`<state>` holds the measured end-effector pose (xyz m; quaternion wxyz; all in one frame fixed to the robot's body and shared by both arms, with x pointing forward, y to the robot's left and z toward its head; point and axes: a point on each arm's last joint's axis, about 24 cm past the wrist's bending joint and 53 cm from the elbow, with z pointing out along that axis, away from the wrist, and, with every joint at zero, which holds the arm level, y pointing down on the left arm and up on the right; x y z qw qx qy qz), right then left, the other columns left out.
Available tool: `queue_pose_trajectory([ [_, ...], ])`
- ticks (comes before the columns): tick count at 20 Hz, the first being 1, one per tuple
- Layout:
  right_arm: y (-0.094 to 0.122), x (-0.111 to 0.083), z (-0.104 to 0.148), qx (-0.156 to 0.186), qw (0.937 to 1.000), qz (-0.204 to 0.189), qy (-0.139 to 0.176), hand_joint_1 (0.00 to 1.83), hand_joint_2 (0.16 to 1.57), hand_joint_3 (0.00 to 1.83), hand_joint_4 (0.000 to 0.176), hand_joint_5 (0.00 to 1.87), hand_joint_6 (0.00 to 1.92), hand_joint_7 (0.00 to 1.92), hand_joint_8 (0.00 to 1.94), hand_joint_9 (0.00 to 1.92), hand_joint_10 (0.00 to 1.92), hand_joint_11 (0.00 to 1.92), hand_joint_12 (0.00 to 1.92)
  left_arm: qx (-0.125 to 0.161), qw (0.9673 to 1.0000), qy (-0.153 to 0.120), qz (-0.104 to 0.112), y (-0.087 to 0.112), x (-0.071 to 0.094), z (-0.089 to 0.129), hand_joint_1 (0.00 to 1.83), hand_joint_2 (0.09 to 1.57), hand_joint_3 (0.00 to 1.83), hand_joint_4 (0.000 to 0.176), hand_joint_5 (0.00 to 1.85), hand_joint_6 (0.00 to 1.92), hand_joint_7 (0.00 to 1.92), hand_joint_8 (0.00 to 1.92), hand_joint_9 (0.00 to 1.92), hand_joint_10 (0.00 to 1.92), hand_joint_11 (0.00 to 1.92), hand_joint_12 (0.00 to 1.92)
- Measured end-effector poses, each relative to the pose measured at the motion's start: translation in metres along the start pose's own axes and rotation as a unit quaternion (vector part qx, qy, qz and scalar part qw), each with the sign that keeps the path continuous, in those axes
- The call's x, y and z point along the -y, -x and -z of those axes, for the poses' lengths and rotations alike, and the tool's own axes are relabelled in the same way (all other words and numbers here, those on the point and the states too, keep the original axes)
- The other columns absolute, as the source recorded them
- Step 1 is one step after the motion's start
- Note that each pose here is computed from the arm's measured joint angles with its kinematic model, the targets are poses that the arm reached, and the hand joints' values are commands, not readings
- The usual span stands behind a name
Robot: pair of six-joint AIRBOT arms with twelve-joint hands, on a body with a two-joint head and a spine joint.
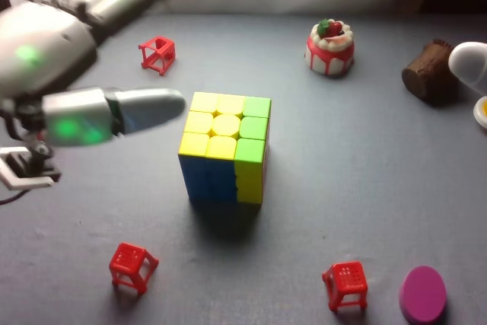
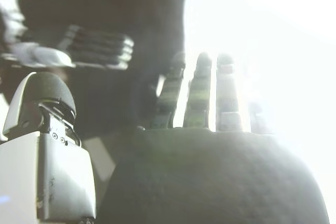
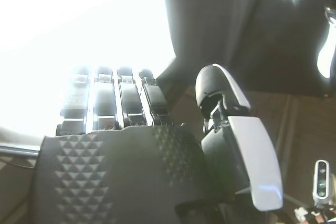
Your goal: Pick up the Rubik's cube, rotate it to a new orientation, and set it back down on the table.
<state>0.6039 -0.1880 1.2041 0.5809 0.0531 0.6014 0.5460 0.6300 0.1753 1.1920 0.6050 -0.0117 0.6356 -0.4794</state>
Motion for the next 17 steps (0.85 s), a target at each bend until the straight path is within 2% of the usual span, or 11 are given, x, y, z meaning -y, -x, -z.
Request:
queue_pose_trajectory([
  [1,0.004,0.002,0.002,0.008,1.0,-0.002,-0.005,0.08,1.27,0.0,0.0,0.0,0.0,0.0,0.0,0.0,0.0,0.0,0.0,0.013,0.9999,0.0,0.002,0.006,0.0,0.003,0.01,1.1,0.0,0.047,0.0,0.0,0.0,0.0,0.0,0.0,0.0,0.0],
  [2,0.007,0.003,0.003,0.011,0.9999,-0.002,-0.01,0.09,1.26,0.0,0.0,0.0,0.0,0.0,0.0,0.0,0.0,0.0,0.0,0.02,0.9998,-0.002,0.004,0.008,0.001,0.005,0.07,1.1,0.0,0.087,0.0,0.0,0.0,0.0,0.0,0.0,0.0,0.0],
  [4,0.012,0.001,0.005,0.019,0.9998,-0.003,-0.009,0.12,1.26,0.0,0.0,0.0,0.0,0.0,0.0,0.0,0.0,0.0,0.0,0.032,0.9994,-0.008,0.005,0.012,0.004,0.009,0.12,1.14,0.01,0.1,0.0,0.0,0.0,0.0,0.0,0.0,0.0,0.0],
  [5,0.015,-0.002,0.007,0.024,0.9997,-0.002,-0.006,0.13,1.25,0.0,0.0,0.0,0.0,0.0,0.0,0.0,0.0,0.0,0.0,0.04,0.9991,-0.014,0.005,0.015,0.006,0.011,0.15,1.15,0.02,0.128,0.0,0.0,0.0,0.0,0.0,0.0,0.0,0.0],
  [8,0.031,-0.013,0.009,0.044,0.999,0.003,0.005,0.22,1.19,0.0,0.0,0.0,0.0,0.0,0.0,0.0,0.0,0.0,0.0,0.067,0.9976,-0.013,-0.002,0.034,0.007,0.02,0.21,1.15,0.01,0.139,0.0,0.0,0.0,0.0,0.0,0.0,0.0,0.0],
  [9,0.035,-0.016,0.011,0.05,0.9987,0.005,0.01,0.23,1.18,0.0,0.0,0.0,0.0,0.0,0.0,0.0,0.0,0.0,0.0,0.075,0.9971,-0.014,-0.004,0.037,0.008,0.023,0.18,1.16,0.01,0.113,0.0,0.0,0.0,0.0,0.0,0.0,0.0,0.0],
  [11,0.042,-0.023,0.013,0.06,0.998,0.006,0.018,0.26,1.19,0.0,0.0,0.0,0.0,0.0,0.0,0.0,0.0,0.0,0.0,0.094,0.9954,-0.02,-0.009,0.047,0.011,0.028,0.08,1.13,0.0,0.108,0.0,0.0,0.0,0.0,0.0,0.0,0.0,0.0],
  [12,0.043,-0.027,0.013,0.06,0.9979,0.008,0.024,0.26,1.18,0.0,0.0,0.0,0.0,0.0,0.0,0.0,0.0,0.0,0.0,0.1,0.9945,-0.028,-0.013,0.051,0.016,0.029,0.05,1.16,0.01,0.084,0.0,0.0,0.0,0.0,0.0,0.0,0.0,0.0],
  [14,0.047,-0.03,0.014,0.066,0.9973,0.009,0.03,0.26,1.19,0.0,0.0,0.0,0.0,0.0,0.0,0.0,0.0,0.0,0.0,0.109,0.9931,-0.041,-0.015,0.054,0.023,0.031,0.09,1.18,0.01,0.168,0.0,0.0,0.0,0.0,0.0,0.0,0.0,0.0],
  [16,0.049,-0.032,0.015,0.069,0.9971,0.01,0.031,0.3,1.16,0.0,0.0,0.0,0.0,0.0,0.0,0.0,0.0,0.0,0.0,0.117,0.9919,-0.047,-0.015,0.057,0.026,0.033,0.14,1.21,0.02,0.151,0.0,0.0,0.0,0.0,0.0,0.0,0.0,0.0],
  [17,0.05,-0.034,0.015,0.07,0.9969,0.011,0.033,0.29,1.19,0.0,0.0,0.0,0.0,0.0,0.0,0.0,0.0,0.0,0.0,0.118,0.9915,-0.05,-0.02,0.059,0.028,0.034,0.23,1.24,0.02,0.122,0.0,0.0,0.0,0.0,0.0,0.0,0.0,0.0],
])
